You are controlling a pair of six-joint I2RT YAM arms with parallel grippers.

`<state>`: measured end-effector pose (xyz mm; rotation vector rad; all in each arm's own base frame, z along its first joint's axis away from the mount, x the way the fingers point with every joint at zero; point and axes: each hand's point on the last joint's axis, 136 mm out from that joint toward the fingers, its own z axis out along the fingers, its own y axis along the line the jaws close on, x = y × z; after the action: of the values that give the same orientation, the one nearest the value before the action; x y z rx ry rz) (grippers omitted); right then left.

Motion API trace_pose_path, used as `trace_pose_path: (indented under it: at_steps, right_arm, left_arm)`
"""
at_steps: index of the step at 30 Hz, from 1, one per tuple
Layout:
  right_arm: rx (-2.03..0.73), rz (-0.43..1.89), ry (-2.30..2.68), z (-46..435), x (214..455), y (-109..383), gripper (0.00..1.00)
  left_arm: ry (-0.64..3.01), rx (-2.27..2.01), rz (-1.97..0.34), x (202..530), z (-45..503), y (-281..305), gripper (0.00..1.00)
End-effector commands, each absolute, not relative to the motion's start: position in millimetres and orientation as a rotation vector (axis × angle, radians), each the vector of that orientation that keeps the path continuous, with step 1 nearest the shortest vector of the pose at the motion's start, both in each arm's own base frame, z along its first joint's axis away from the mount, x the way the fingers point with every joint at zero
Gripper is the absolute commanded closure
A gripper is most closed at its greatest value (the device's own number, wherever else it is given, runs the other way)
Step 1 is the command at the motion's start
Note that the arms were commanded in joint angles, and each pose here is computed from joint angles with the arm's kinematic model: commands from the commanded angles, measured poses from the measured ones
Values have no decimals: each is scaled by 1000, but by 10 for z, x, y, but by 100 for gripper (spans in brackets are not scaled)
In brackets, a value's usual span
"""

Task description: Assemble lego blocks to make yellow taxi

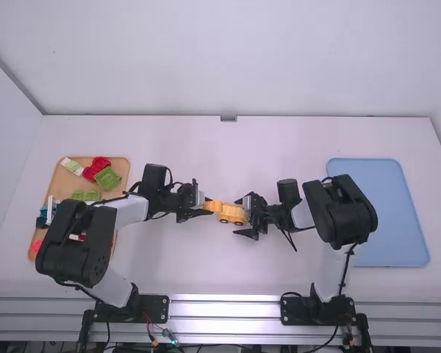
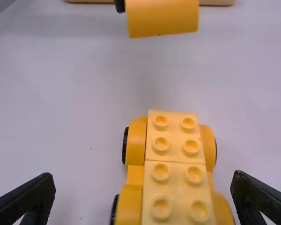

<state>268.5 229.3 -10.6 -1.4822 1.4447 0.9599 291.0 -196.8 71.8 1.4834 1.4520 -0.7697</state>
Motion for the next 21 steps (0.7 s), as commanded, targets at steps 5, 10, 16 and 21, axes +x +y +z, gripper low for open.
trace_pose_path:
  at_steps: [5,10,16,21]
  right_arm:
    - [-1465,995,1465,-203,2845,2360,2]
    - [-1449,1015,1497,-257,2880,2378,9]
    - [-1444,1009,1513,-291,2858,2342,19]
    - [-1443,986,1544,-336,2876,2315,25]
  left_arm:
    - [1436,1486,-850,2823,663,-2094,84]
    - [1420,1465,-889,2853,586,-2117,85]
    - [1383,1429,-931,2909,589,-2170,82]
    - [1409,1437,-917,2912,549,-2196,83]
